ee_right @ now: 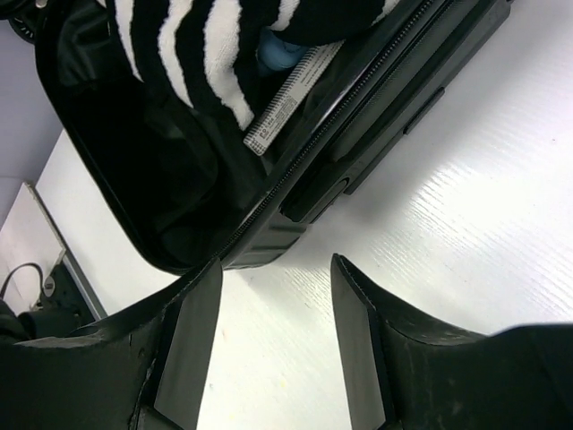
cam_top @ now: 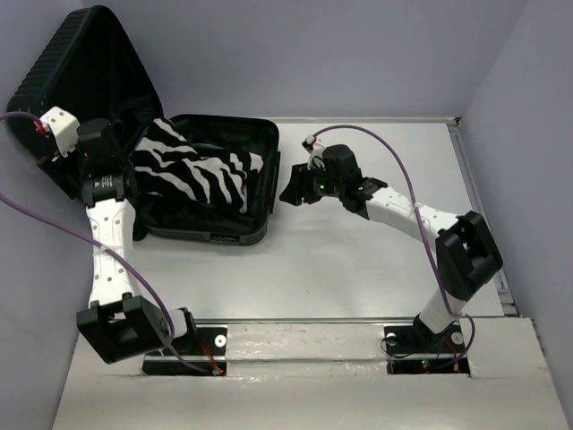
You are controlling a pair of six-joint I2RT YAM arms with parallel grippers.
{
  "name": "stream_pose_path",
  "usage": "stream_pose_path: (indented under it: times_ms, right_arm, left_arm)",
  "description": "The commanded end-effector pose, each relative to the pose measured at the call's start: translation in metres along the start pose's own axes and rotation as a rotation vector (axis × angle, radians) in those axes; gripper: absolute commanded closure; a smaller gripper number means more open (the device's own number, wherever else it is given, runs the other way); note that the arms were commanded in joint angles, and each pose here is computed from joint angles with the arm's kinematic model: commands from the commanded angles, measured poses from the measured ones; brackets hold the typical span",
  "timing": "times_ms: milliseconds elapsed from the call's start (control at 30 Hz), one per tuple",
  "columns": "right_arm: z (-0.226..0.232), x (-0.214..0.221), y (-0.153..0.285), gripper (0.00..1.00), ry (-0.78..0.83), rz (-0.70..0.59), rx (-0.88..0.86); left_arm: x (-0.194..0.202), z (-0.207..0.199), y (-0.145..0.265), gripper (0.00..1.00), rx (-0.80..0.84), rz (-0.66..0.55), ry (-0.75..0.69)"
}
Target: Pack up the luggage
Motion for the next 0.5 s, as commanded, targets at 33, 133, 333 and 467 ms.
stream_pose_path:
  times_ms: [33, 133, 333, 467]
  right_arm:
    - [0.002, -0.008, -0.005, 0.39, 0.018, -0.037, -0.022]
    - [-0.009, -0.009, -0.004, 0.39, -0.001, -0.038, -0.003]
    - [-0.023, -0.014, -0.001, 0.35, -0.033, -0.048, 0.019]
    - [-0.034, -0.013, -0.008, 0.31, -0.080, -0.035, 0.024]
  left_arm:
    - [-0.011, -0.002, -0.008, 0.40, -0.042, -0.035, 0.012]
    - [-0.005, -0.005, -0.009, 0.59, -0.018, -0.038, 0.021]
    - [0.001, -0.023, 0.003, 0.94, 0.062, -0.051, 0.047]
    - [-0.001, -0.035, 0.031, 0.94, 0.143, -0.091, 0.049]
Point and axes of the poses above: each gripper's point midway between its finger pads, its own y axis back along the fingers, its own z axis along the line the jaws close on, x = y × z, the point moved 1 cm from there along y, back along the fingers, and after that the axes turned 1 degree about y, right-handed, at the moved point
